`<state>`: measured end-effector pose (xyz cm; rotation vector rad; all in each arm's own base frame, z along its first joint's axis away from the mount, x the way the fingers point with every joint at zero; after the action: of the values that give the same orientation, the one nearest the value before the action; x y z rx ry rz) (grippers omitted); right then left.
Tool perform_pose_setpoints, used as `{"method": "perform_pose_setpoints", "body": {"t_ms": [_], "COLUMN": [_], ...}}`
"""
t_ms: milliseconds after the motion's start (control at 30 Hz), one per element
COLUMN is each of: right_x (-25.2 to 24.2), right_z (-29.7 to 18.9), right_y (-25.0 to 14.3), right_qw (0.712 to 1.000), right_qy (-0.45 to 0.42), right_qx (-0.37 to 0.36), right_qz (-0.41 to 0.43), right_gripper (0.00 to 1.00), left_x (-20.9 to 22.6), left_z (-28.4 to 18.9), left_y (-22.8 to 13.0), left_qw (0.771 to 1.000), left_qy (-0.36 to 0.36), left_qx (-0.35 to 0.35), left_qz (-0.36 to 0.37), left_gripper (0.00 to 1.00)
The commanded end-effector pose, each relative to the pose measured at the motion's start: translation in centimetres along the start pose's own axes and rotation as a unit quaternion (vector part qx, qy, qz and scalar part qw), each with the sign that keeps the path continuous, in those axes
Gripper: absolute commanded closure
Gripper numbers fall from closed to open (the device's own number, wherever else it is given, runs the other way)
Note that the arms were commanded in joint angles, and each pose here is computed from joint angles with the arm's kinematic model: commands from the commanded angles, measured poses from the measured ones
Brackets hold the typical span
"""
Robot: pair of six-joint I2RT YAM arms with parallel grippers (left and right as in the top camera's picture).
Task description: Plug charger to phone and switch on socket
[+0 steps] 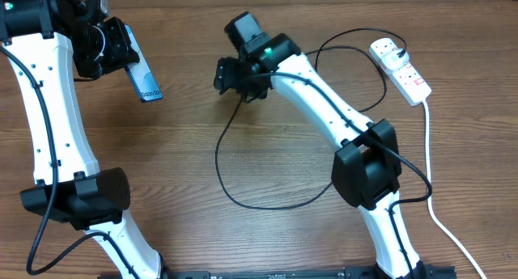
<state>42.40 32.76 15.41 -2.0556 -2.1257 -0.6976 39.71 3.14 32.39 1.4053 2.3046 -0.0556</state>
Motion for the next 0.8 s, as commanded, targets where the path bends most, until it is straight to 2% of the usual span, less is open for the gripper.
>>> {"method": "perform_pose_setpoints", "body": {"t_ms": [0,67,433,633,767], "right_x": [-1.6,-2.1,-4.6,-5.6,-6.2], "right_z": [1.4,3.2,8.6,9.1,8.7], "right_y": [-0.8,-1.5,-3.8,-4.9,-5.9], "right_qw": [0.991,0.986,0.979,0.973,0.969], "right_qy": [-0.099,-0.131,-0.177,-0.202,-0.219], "right_qx": [-0.040,-0.045,0.006,0.032,0.056], "right_qz": [0.081,0.095,0.104,0.104,0.103], "right_gripper": [0.27,0.28,0.38,0.65,0.95], "left_x": [-0.1,-0.1,-0.1,-0.1,-0.1], "left_z": [-0.1,-0.1,-0.1,-0.1,-0.1], "left_y": [0.0,0.0,0.0,0.0,0.0], "left_qw": [1.000,1.000,1.000,1.000,1.000], "left_qy": [-0.003,-0.003,-0.003,-0.003,-0.003], "left_qx": [-0.002,-0.002,-0.001,-0.002,-0.002], "left_qz": [0.009,0.010,0.009,0.010,0.010], "left_gripper": [0.96,0.96,0.96,0.96,0.96]}}
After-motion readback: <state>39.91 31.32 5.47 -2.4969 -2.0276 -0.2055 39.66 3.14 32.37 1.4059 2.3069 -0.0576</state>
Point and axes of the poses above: each gripper's point midway between its finger pads, its own z axis out along the fingers, its own x axis along the line the jaws close on, y = z × x, the point moved 5 cm from there along -z, back along the fingers, and after that the axes turned 7 degrees about -z, right-handed, at the moved point
